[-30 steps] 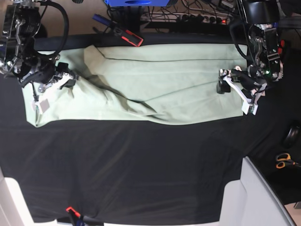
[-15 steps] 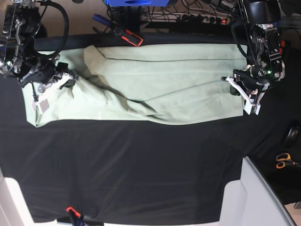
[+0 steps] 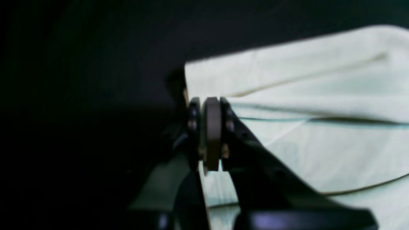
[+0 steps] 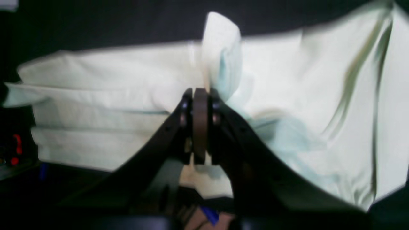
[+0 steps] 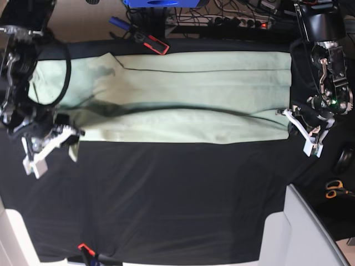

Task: Fold the T-shirt properly
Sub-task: 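Grasp the folded edge with the left gripper and smooth the shirt, then hold both ends and stretch the shirt strip apart with both grippers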

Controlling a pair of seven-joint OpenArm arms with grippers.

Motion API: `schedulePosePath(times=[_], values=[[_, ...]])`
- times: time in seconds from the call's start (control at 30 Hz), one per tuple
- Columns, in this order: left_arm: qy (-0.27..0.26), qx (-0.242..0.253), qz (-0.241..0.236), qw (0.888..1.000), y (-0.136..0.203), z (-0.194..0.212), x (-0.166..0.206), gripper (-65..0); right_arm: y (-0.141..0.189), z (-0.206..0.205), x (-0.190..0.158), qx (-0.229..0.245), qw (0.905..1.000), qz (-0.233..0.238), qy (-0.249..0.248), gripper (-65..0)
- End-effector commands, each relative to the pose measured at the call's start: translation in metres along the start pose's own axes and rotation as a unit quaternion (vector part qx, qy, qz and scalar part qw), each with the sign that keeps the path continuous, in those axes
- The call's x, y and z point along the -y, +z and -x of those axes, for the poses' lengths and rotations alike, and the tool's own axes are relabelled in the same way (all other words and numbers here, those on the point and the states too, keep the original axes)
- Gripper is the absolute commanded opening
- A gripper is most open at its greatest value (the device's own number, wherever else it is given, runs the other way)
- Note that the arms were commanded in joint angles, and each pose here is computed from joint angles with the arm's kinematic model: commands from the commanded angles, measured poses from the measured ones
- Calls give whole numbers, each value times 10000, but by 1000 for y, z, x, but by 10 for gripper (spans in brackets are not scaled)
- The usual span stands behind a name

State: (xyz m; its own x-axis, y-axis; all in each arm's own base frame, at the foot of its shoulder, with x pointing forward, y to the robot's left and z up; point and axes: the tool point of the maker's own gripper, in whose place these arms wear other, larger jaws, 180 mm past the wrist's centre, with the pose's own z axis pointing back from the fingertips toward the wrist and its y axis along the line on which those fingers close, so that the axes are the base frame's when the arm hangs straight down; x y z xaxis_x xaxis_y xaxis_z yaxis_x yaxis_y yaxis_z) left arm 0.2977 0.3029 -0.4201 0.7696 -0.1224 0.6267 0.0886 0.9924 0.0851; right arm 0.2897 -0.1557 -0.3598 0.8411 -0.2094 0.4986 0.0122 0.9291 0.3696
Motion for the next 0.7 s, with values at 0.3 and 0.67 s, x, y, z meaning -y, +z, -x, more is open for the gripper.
schedulePosePath(times=[0.3, 0.67], values=[[-112, 179, -119, 9997, 6, -15, -12, -625, -4, -34, 15, 136, 9999, 76, -3, -650], [-246, 363, -263, 9987, 11, -37, -27, -625, -3, -59, 32, 202, 9995, 232, 4, -650]])
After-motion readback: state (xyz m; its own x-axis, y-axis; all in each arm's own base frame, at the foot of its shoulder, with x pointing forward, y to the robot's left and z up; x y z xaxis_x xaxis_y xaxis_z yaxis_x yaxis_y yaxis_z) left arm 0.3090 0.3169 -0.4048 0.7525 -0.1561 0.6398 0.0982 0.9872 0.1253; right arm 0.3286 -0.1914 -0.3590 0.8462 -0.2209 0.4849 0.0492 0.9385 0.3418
